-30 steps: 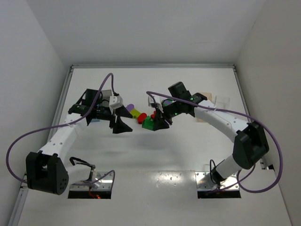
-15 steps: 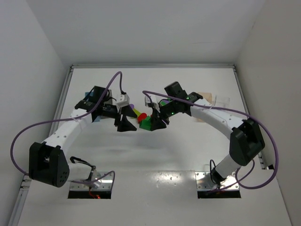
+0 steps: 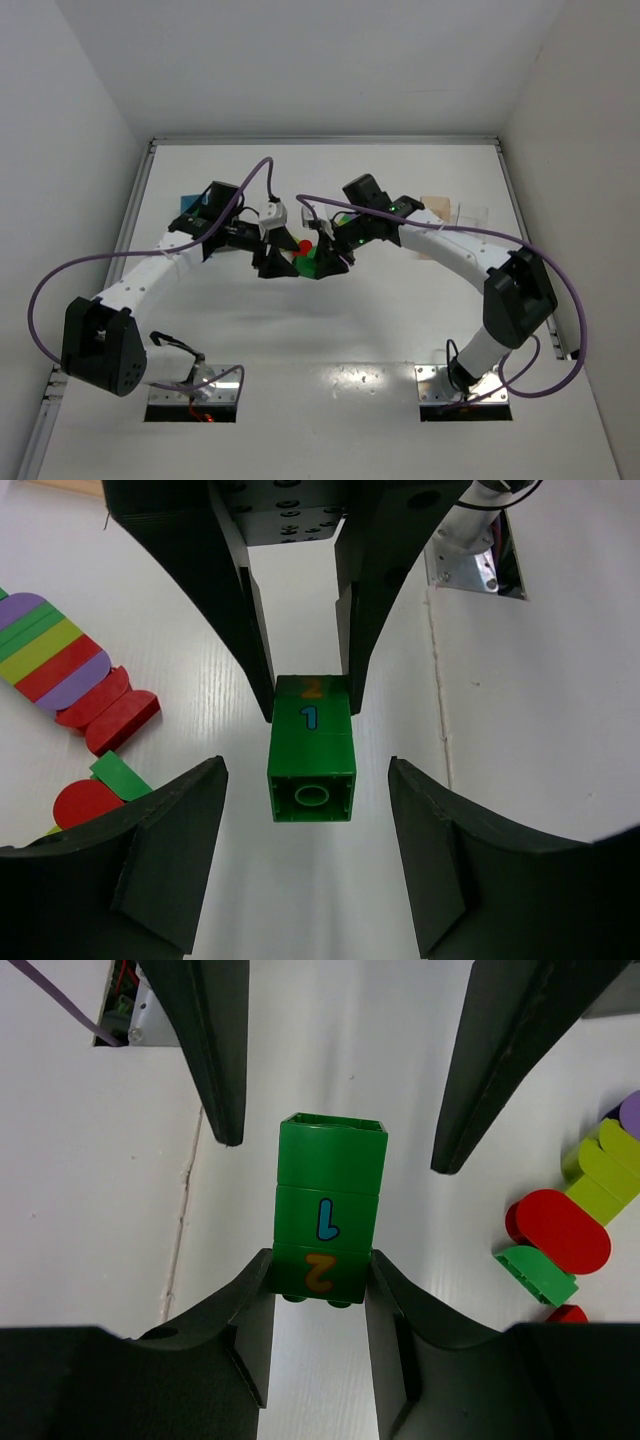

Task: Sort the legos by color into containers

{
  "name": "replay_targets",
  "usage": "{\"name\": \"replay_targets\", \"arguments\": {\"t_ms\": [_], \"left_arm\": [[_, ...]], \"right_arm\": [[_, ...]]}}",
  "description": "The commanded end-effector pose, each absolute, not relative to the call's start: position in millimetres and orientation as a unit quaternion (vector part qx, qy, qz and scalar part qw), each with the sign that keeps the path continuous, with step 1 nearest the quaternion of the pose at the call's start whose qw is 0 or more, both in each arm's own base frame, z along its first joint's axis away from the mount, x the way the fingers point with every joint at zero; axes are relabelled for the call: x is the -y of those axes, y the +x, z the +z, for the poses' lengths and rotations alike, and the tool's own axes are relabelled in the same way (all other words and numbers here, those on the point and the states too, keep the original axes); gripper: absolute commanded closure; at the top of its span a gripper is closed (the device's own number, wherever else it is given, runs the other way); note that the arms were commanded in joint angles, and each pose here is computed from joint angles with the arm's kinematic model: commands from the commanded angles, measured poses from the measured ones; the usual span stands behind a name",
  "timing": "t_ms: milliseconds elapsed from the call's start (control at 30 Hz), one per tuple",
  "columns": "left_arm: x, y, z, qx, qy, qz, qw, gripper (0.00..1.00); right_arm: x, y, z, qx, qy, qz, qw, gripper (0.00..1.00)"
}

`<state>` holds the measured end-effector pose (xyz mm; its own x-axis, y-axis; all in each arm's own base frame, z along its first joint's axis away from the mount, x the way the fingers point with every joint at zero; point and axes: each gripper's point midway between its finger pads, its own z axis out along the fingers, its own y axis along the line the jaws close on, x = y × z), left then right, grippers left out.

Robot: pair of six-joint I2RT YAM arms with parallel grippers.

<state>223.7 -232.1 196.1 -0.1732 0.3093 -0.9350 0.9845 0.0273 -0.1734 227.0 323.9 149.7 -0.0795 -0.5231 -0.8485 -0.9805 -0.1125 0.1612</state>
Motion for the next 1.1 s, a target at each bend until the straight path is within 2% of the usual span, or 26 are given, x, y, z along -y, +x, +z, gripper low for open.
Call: {"name": "replay_targets", "arguments": {"t_ms": [0,100,200,233,367,400,567,867,1067], "left_arm": [[241,231,210,-0.586,0.543,-0.457,0.391,0.29],[243,230,209,-0.587,0.545,-0.455,0.389,0.35],[243,231,209,-0.592,0.542,-0.453,0.388,0.5],[243,231,209,-0.592,0.54,-0.454,0.389,0.59],[241,237,203,-0.607,0.535,-0.443,0.385,0.78],[240,234,203,-0.607,0.535,-0.443,0.386,0.81],[224,243,217,-0.615,0.521,-0.421,0.416,0.88],[188,262,230,-0.638,0.491,-0.388,0.448,0.91],[130,303,224,-0.734,0.377,-0.32,0.465,0.91]], "right_arm": [[-340,236,172,-0.574,-0.629,0.425,0.308,1.0],[-341,238,175,-0.571,-0.63,0.424,0.312,1.0],[-341,238,175,-0.571,-0.63,0.424,0.312,1.0],[-341,238,175,-0.571,-0.63,0.424,0.312,1.0],[-337,237,166,-0.582,-0.628,0.416,0.304,1.0],[-335,234,163,-0.581,-0.631,0.416,0.303,1.0],[-319,227,148,-0.594,-0.633,0.399,0.294,1.0],[-296,220,129,-0.621,-0.62,0.39,0.28,1.0],[-294,226,135,-0.62,-0.619,0.382,0.294,1.0]]}}
